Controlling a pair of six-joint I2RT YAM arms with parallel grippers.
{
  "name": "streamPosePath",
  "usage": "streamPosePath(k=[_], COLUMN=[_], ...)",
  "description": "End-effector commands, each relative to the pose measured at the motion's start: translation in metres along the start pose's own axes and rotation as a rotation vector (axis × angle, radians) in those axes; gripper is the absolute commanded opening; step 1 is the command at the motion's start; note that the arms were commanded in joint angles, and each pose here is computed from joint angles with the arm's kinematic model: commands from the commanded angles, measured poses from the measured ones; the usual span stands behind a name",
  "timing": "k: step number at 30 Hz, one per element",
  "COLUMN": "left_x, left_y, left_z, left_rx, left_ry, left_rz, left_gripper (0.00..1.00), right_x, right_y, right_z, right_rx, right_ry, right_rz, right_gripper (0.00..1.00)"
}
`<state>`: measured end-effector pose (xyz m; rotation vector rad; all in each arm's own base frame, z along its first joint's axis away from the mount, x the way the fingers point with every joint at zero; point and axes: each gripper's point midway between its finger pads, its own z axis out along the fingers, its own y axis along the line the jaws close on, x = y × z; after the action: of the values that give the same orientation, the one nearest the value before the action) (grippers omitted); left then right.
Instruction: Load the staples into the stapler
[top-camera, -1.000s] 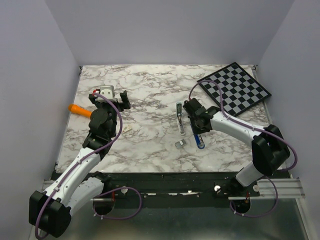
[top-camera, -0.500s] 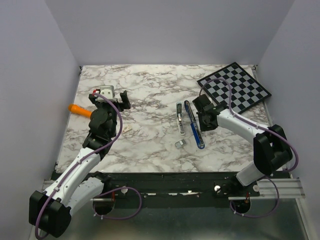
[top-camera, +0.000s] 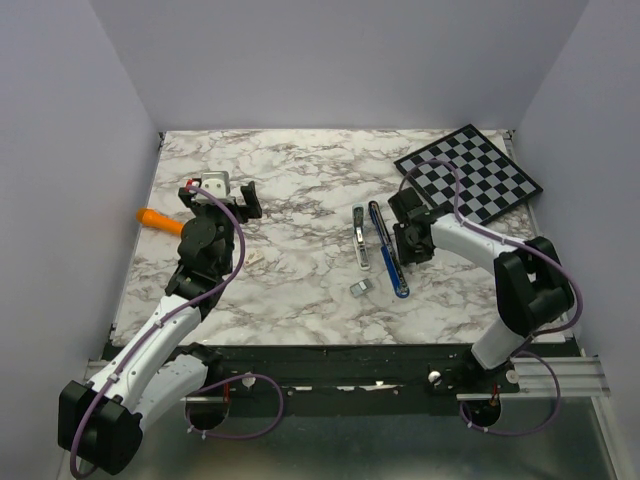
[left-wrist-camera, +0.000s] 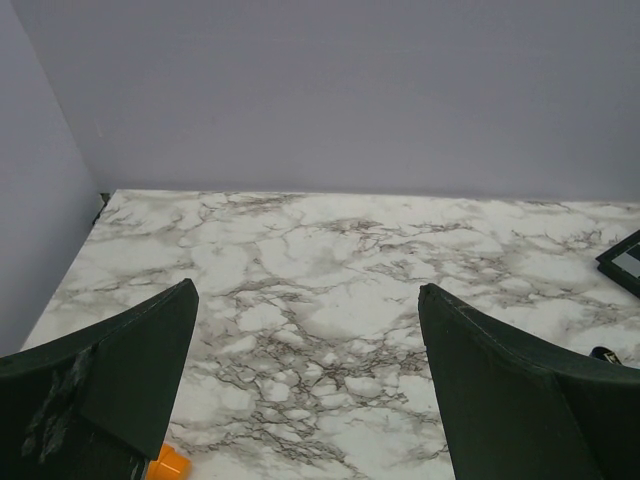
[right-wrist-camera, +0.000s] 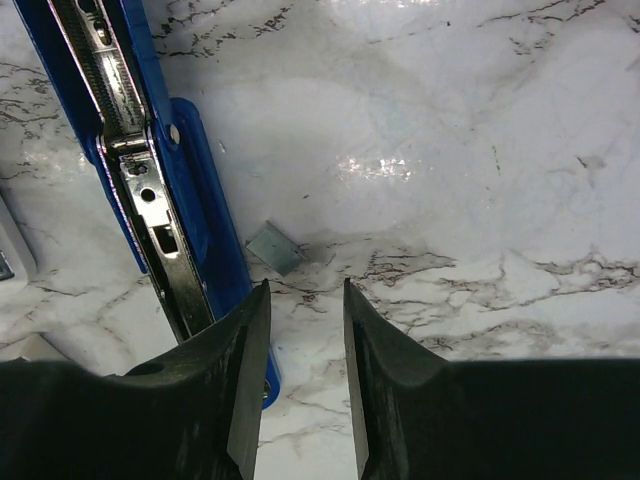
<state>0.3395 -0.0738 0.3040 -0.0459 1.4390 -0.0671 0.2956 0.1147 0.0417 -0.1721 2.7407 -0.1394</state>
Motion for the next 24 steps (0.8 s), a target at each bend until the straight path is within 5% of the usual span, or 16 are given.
streamPosePath(k=[1,24], left_x=[0.003,0.007], left_y=[-0.003,-0.004], left_z=[0.0,0.002], left_rx=[0.018,0.021], left_ry=[0.006,0.017], left_rz=[-0.011,-0.002], left_gripper=[0.99,0.99], right_x=[-0.002,-0.012], right_y=[0.01,0.018], right_z=[0.009,0.025], right_rx=[-0.045,-0.076], right_ry=[0.016,0.048], right_rz=[-0.033,-0.143], right_gripper=[0.43,0.43])
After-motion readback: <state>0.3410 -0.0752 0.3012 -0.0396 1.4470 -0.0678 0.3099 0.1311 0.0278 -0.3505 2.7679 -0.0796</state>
